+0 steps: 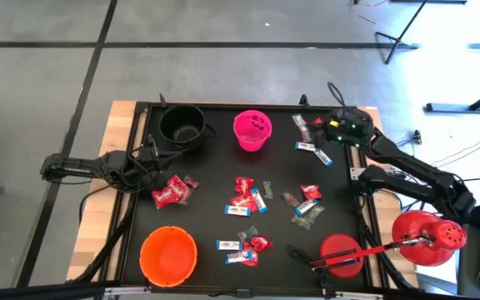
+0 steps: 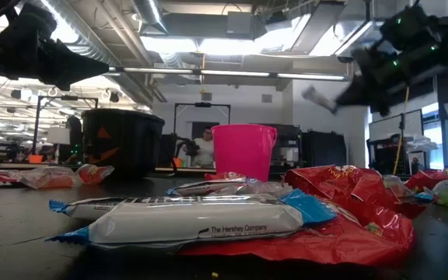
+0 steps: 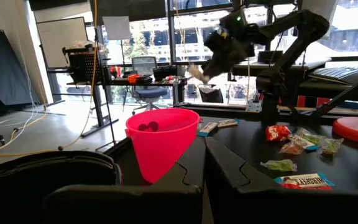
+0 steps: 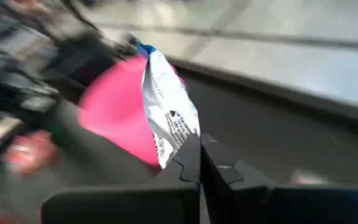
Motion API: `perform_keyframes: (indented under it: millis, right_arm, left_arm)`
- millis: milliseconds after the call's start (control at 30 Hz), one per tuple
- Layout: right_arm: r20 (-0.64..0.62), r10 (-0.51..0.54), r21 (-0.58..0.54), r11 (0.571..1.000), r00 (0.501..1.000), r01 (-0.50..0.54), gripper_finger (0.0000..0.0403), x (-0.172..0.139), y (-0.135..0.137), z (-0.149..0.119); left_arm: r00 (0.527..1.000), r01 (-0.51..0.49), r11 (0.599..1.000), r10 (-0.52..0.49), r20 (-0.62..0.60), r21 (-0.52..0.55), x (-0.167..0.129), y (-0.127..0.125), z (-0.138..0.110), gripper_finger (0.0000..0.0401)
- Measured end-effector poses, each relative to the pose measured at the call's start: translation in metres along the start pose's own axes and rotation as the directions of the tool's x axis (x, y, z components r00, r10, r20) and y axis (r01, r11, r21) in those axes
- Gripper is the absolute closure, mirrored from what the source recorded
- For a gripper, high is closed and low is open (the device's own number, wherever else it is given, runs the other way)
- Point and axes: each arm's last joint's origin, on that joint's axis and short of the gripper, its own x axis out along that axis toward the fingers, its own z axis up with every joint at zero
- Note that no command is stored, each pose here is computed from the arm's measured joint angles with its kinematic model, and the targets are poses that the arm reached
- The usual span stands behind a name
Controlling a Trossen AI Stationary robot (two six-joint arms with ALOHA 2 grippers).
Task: Organize candy in baskets
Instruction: Put the white chocolate bar into the black bucket
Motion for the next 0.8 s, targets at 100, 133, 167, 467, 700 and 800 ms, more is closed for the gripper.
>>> perform_keyframes:
  millis: [100, 133, 167, 467, 700, 800]
  right_arm:
    - [0.064, 0.07, -0.032, 0.997, 0.995, -0.068, 0.0402, 0.008, 0.013, 0.004]
    - [0.077, 0.085, -0.043, 0.996, 0.993, -0.082, 0.0402, 0.011, 0.017, 0.005]
    - [0.08, 0.101, -0.056, 0.994, 0.992, -0.097, 0.0403, 0.014, 0.02, 0.004]
    - [0.114, 0.128, -0.125, 0.986, 0.985, -0.114, 0.0403, 0.023, 0.032, 0.003]
    - [0.11, 0.244, -0.145, 0.963, 0.964, -0.227, 0.0403, 0.022, 0.037, 0.006]
    - [0.112, 0.263, -0.151, 0.958, 0.958, -0.245, 0.0403, 0.022, 0.037, 0.006]
  left_arm:
    - [1.0, 0.0, 1.0, 0.0, 0.0, 0.0, 0.0, 0.0, 0.0, 0.0399]
    - [1.0, 0.0, 1.0, 0.0, 0.0, 0.0, 0.0, 0.0, 0.0, 0.0399]
    - [1.0, 0.0, 1.0, 0.0, 0.0, 0.0, 0.0, 0.0, 0.0, 0.0399]
    - [1.0, 0.0, 1.0, 0.0, 0.0, 0.0, 0.0, 0.0, 0.0, 0.0399]
    - [1.0, 0.0, 1.0, 0.0, 0.0, 0.0, 0.0, 0.0, 0.0, 0.0399]
    - [1.0, 0.0, 1.0, 0.0, 0.0, 0.0, 0.0, 0.0, 0.0, 0.0399]
